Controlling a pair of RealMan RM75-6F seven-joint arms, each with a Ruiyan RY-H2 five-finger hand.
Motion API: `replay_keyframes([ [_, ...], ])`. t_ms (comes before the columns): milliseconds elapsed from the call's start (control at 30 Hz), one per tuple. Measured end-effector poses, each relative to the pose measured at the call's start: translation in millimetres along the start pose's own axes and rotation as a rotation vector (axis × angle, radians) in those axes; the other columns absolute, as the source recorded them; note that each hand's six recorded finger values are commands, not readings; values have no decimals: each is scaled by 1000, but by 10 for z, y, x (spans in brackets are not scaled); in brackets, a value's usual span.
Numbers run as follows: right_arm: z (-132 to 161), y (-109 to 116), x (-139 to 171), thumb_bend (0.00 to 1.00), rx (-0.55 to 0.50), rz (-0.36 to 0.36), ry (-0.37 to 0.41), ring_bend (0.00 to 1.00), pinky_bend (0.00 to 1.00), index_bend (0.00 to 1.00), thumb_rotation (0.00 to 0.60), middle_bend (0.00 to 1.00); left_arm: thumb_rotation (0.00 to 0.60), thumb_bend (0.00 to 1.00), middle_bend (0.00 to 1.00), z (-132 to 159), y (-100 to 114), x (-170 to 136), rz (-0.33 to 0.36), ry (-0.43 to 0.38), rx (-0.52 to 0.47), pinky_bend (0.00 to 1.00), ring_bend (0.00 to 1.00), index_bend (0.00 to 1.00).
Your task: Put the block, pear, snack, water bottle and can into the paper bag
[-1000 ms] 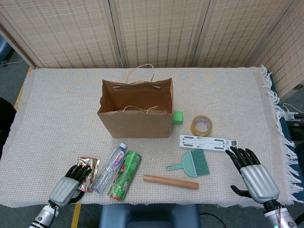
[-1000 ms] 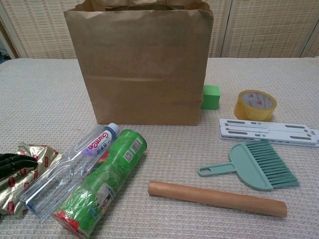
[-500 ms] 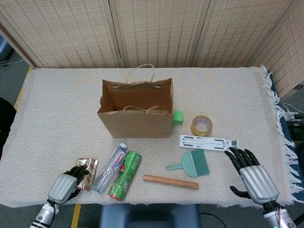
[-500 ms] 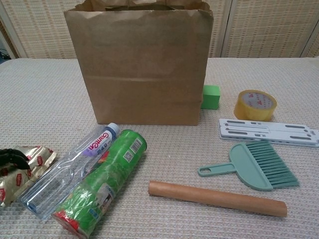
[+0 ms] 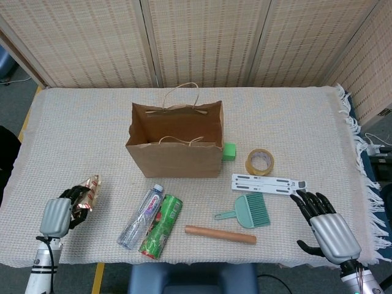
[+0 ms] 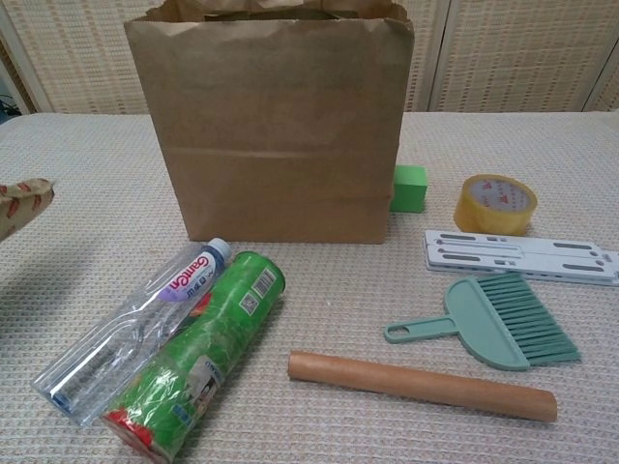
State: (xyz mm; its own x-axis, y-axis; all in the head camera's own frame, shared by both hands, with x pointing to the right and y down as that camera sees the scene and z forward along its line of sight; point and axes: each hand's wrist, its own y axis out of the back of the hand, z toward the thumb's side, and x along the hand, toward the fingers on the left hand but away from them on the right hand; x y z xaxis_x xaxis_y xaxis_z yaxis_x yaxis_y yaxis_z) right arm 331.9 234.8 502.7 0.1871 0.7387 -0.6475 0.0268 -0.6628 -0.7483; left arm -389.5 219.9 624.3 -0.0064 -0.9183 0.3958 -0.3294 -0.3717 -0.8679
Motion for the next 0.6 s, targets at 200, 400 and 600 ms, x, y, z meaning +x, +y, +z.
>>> replay_keyframes([
  [200,1,10,3,95,-2,-2,4,0,0,0,600,0,600,681,652,58,556,337,146,171,-314,742,610,669],
  [400,-3,2,-12,96,0,2,4,0,0,0,600,0,600,682,651,503,1130,672,206,165,-576,742,610,668],
  [600,-13,-2,-29,95,6,4,0,0,0,0,600,0,600,678,651,1173,1322,922,152,2,-542,741,610,668],
])
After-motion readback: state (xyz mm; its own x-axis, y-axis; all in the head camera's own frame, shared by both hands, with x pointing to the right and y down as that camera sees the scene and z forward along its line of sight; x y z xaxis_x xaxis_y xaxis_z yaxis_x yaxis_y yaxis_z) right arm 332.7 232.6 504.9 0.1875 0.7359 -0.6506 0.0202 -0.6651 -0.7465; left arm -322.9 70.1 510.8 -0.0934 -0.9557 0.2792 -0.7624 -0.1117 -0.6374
